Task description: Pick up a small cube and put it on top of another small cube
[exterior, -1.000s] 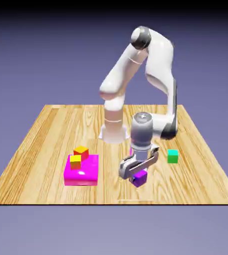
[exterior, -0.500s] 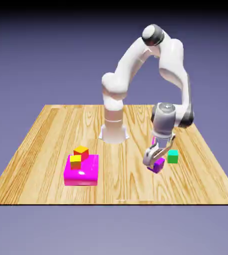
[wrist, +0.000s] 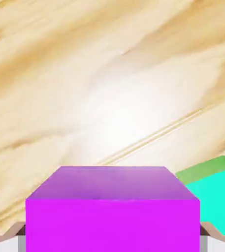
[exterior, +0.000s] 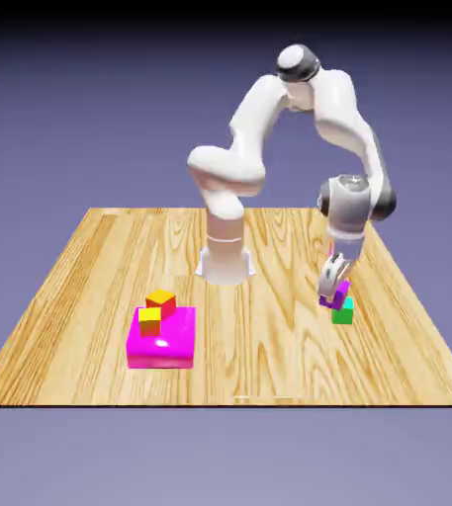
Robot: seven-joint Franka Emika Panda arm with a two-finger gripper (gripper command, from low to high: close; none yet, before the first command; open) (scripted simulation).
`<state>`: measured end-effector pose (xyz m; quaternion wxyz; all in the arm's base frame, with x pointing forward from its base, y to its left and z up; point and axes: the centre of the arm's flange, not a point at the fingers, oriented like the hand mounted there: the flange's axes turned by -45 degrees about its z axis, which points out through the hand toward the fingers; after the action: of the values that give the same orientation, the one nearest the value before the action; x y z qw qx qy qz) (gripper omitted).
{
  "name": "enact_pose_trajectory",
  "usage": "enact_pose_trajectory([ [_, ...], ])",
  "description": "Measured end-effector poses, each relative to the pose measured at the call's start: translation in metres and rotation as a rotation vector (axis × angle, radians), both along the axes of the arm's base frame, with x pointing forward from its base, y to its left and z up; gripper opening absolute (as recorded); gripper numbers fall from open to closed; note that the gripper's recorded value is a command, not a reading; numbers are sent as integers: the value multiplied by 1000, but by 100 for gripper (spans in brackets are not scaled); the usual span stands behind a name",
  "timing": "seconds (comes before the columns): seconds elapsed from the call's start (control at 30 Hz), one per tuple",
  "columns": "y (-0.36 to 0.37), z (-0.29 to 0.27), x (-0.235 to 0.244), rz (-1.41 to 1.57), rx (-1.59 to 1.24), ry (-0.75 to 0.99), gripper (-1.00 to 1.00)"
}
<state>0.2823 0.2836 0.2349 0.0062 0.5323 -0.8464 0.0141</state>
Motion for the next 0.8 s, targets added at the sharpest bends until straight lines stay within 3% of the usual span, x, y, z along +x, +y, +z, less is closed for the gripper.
enact_pose_trajectory([
  [0.23, 22, 18, -51, 103, 57, -7, -100],
  [0.8, 28, -26, -61, 89, 55, -10, -100],
])
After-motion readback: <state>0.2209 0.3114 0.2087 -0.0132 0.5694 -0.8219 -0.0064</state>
